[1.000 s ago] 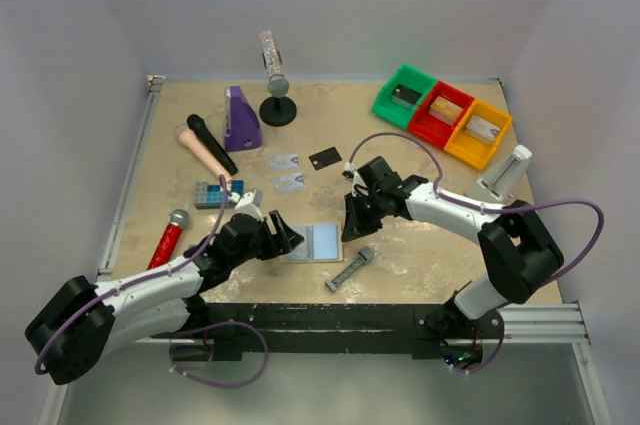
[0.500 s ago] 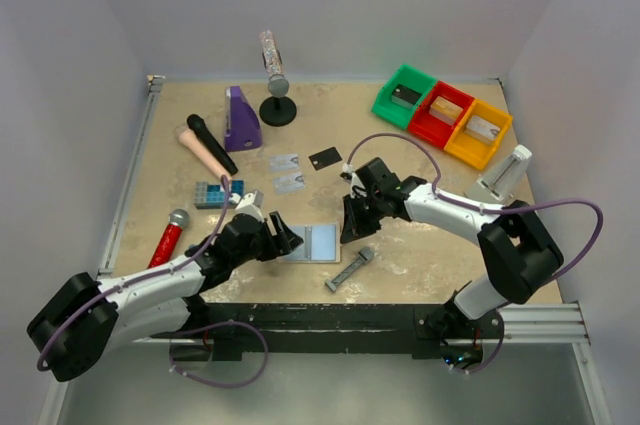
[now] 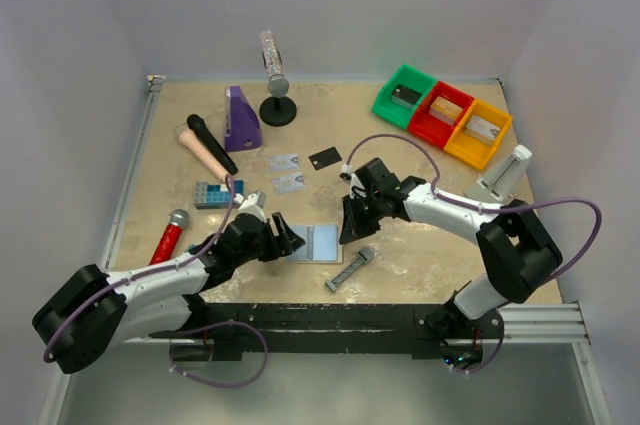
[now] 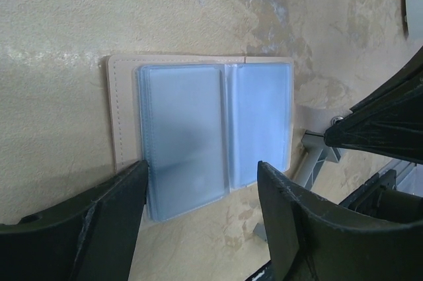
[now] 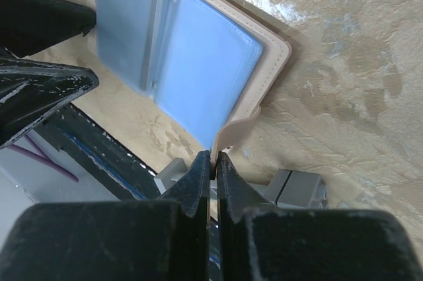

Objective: Take the credit cards out of the card holder
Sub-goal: Remove the credit card from the card holder.

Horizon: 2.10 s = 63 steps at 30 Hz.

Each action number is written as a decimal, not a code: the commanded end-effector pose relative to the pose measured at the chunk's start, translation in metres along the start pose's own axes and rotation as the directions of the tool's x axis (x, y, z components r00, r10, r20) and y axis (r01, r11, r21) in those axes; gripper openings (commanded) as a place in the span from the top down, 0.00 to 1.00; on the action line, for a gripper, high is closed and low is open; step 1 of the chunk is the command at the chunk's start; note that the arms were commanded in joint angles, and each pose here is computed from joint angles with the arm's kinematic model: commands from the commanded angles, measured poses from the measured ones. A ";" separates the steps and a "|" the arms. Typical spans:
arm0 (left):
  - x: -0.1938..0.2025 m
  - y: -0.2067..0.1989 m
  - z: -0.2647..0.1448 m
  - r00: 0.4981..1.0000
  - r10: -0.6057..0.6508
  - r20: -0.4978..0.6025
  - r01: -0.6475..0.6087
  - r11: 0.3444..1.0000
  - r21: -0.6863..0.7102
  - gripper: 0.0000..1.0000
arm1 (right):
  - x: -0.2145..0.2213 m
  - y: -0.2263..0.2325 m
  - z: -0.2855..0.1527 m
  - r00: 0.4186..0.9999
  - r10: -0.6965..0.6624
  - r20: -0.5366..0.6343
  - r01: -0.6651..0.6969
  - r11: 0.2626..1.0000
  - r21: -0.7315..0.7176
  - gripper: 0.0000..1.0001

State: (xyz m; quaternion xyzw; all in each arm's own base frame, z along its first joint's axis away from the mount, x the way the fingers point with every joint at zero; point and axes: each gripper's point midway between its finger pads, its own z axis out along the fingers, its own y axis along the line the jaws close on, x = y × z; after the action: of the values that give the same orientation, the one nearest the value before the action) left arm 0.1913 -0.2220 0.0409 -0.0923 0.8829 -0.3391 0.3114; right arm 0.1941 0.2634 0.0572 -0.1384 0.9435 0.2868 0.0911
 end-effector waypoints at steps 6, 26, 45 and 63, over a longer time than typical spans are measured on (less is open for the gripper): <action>0.002 -0.017 0.004 0.999 0.022 -0.024 -0.020 0.997 0.079 0.30 | -0.005 0.017 0.005 1.000 -0.008 -0.005 0.007 0.997 -0.070 1.00; 0.001 -0.059 0.002 0.997 0.069 -0.043 -0.055 0.961 0.271 0.32 | -0.004 0.020 0.007 1.000 -0.018 -0.015 0.017 0.997 -0.078 1.00; 0.005 -0.071 0.001 0.995 0.085 -0.055 -0.062 0.941 0.332 0.32 | -0.002 0.015 0.006 1.000 -0.019 -0.015 0.018 0.998 -0.061 1.00; -0.010 -0.007 -0.010 0.998 0.033 0.054 -0.035 0.999 0.033 0.28 | -0.007 -0.025 -0.032 0.996 -0.076 0.042 0.065 0.972 0.226 0.48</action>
State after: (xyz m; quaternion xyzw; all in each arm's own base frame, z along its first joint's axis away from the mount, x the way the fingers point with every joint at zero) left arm 0.1880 -0.2331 0.0595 -0.0654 0.8644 -0.3803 0.3224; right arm 0.1899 0.2365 0.0422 -0.1396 0.9643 0.2086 0.0848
